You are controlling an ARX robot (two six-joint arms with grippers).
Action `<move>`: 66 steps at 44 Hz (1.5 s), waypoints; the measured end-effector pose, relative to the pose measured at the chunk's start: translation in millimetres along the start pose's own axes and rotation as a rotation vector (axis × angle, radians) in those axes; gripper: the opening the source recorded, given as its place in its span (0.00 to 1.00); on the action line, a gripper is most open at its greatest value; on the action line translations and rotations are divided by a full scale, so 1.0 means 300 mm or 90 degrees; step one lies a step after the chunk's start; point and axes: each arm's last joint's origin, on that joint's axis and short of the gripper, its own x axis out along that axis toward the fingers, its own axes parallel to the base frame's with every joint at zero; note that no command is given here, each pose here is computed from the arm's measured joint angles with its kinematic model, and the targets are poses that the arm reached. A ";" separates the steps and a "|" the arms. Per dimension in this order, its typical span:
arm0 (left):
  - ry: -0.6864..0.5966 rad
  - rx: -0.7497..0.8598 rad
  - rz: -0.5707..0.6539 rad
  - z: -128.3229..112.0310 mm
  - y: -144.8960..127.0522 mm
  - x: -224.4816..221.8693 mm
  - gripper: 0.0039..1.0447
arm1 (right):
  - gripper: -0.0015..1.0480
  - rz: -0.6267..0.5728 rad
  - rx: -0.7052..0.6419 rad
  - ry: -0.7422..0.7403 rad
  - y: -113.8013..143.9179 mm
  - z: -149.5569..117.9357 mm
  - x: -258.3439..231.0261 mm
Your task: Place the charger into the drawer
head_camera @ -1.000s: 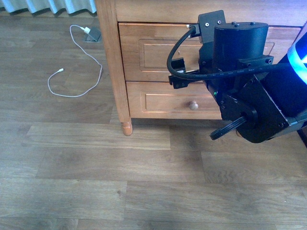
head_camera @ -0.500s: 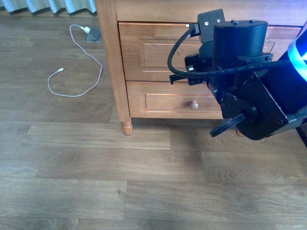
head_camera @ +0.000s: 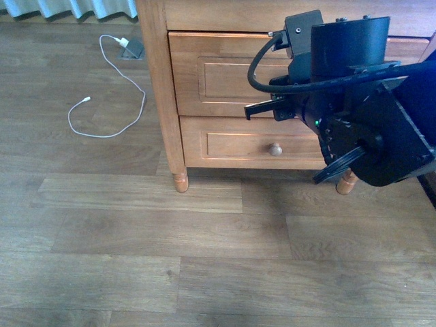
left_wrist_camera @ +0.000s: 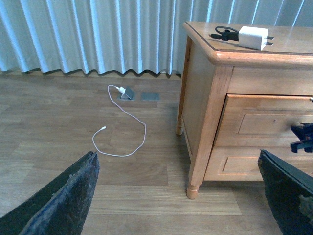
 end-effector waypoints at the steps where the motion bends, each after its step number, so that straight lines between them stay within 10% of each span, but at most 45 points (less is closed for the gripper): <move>1: 0.000 0.000 0.000 0.000 0.000 0.000 0.94 | 0.21 0.007 0.000 0.009 -0.003 0.000 -0.013; 26: 0.000 0.000 0.000 0.000 0.000 0.000 0.94 | 0.20 0.174 0.037 0.166 -0.106 -0.104 -0.472; 44: 0.000 0.000 0.000 0.000 0.000 0.000 0.94 | 0.92 0.166 0.108 0.113 -0.254 -0.014 -0.739; 66: 0.000 0.000 0.000 0.000 0.000 0.000 0.94 | 0.92 0.101 0.092 -0.096 -0.455 0.022 -1.056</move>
